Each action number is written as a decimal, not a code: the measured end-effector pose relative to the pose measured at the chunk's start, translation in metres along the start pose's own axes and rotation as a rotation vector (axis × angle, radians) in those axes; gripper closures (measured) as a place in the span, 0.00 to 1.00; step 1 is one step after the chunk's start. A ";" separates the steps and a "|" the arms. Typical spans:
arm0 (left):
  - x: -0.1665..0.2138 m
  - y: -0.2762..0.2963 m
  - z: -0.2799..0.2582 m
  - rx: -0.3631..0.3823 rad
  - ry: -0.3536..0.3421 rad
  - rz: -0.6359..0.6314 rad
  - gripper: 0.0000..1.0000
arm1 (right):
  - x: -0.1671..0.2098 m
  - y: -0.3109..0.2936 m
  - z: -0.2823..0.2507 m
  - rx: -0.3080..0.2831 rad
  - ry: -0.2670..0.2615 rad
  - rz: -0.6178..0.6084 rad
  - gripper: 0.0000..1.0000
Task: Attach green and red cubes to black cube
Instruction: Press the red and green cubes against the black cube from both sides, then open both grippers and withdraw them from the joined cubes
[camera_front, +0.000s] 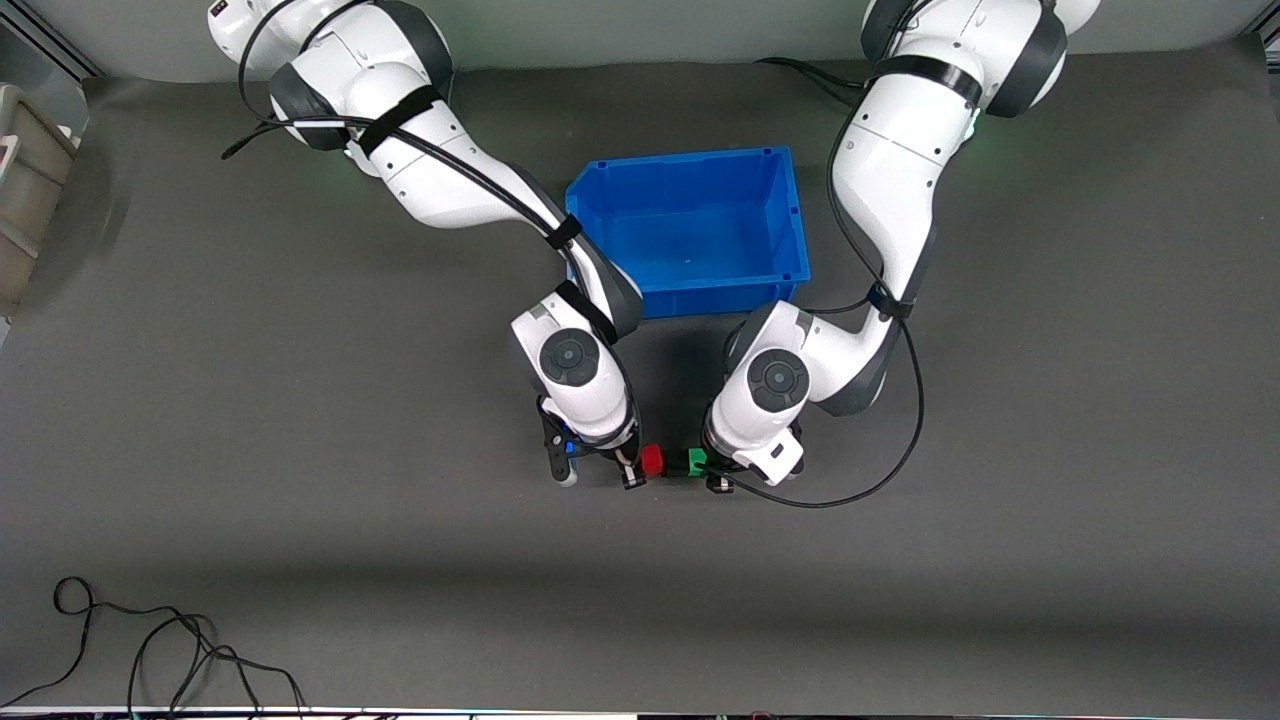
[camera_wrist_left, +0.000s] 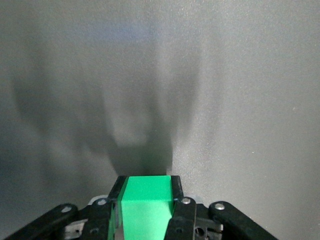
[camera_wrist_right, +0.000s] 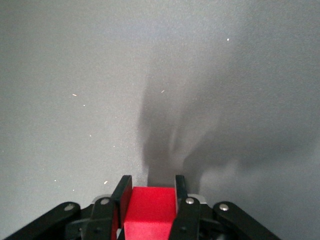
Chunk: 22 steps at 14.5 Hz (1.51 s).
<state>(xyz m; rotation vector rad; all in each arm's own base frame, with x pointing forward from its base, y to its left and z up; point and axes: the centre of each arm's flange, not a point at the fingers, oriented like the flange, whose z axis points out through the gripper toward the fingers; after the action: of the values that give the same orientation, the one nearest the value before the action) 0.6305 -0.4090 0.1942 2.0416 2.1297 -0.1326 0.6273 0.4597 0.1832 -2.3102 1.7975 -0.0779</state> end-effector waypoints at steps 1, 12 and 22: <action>0.000 0.000 0.000 0.000 0.000 0.000 0.60 | 0.000 0.000 0.001 -0.001 0.000 0.000 0.60; -0.007 -0.003 -0.001 -0.015 0.021 0.042 0.54 | -0.002 0.001 0.001 -0.002 -0.003 -0.001 0.60; -0.002 0.003 -0.005 -0.030 0.052 0.067 0.00 | -0.004 0.000 0.001 0.001 -0.007 -0.005 0.37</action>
<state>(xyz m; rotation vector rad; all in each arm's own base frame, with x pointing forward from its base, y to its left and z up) 0.6328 -0.4100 0.2000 2.1180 2.0772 -0.0385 0.6261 0.4640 0.1823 -2.3113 1.7881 -0.0724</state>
